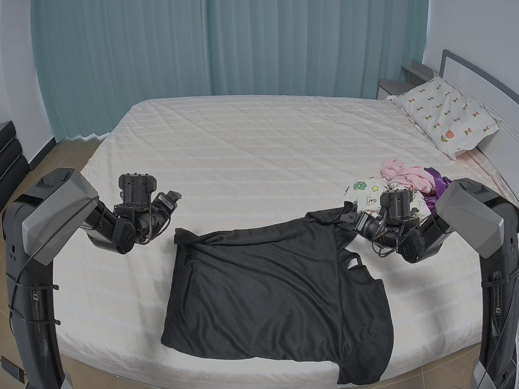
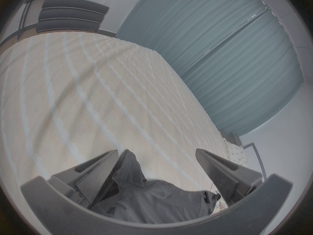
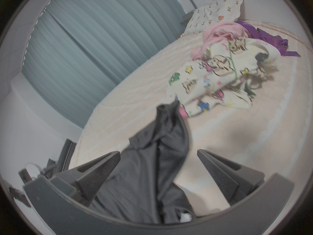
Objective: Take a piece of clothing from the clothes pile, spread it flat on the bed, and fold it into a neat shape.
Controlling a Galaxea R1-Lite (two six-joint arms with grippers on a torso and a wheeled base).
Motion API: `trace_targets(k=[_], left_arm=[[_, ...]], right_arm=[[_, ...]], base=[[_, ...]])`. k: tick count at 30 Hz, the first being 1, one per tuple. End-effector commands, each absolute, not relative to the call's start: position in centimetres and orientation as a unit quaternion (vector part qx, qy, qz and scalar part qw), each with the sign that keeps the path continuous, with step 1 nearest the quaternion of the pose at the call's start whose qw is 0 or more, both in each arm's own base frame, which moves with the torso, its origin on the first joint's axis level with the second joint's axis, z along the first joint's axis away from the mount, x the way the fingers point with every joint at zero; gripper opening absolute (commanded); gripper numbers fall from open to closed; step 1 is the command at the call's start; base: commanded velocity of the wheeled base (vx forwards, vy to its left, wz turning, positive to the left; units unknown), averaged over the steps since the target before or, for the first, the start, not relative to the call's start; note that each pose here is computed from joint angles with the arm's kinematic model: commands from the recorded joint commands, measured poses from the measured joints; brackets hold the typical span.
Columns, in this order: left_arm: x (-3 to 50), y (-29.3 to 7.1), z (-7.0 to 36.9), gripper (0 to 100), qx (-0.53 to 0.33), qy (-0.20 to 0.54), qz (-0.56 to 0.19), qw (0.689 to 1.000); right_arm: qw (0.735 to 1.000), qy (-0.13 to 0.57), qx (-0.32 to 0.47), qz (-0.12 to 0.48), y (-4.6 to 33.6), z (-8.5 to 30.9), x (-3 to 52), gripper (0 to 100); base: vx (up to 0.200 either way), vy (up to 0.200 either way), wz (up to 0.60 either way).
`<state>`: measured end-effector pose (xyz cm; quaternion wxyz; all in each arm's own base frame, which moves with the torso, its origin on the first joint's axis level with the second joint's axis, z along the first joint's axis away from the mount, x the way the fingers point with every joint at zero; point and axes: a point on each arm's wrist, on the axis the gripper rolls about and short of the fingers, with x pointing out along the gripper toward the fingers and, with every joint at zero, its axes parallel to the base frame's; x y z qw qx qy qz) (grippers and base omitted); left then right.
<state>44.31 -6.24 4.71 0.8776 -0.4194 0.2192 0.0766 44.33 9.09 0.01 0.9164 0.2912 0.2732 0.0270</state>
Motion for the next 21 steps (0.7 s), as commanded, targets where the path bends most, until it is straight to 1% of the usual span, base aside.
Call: trace_targets(k=[1,5,9,11,12,17,20,21], left_arm=[[43.3,-5.0,5.3,100,-0.424,0.220,0.090,0.874],[41.6,-5.3,4.6,100,-0.435,0.243,0.101,0.861],[39.4,-7.0,5.1,100,-0.476,0.255,0.096,0.836],[39.0,-7.5,5.0,100,-0.485,0.258,0.094,0.831],[39.0,-7.6,4.9,100,-0.486,0.257,0.093,0.830],[39.1,-7.7,4.3,100,-0.497,0.260,0.098,0.822],[39.1,-7.7,4.3,100,-0.497,0.260,0.098,0.822],[39.1,-7.8,4.2,100,-0.517,0.257,0.103,0.810]], right_arm=[[0.915,0.309,0.257,0.046,7.2,-1.6,41.7,100],[0.917,0.313,0.236,0.074,6.8,-2.6,40.9,100],[0.915,0.320,0.231,0.084,7.1,-3.2,40.7,100],[0.910,0.331,0.232,0.094,7.2,-3.8,40.7,100],[0.907,0.336,0.232,0.100,7.2,-4.1,40.6,0],[0.901,0.355,0.223,0.112,7.8,-5.5,40.3,0],[0.901,0.355,0.223,0.112,7.8,-5.5,40.3,0],[0.903,0.348,0.228,0.105,7.0,-5.4,40.5,0]], base=[[0.000,0.000,0.00],[0.000,0.000,0.00],[0.000,0.000,0.00],[0.000,0.000,0.00],[0.000,0.000,0.00],[0.000,0.000,0.00],[0.000,0.000,0.00],[0.000,0.000,0.00]])
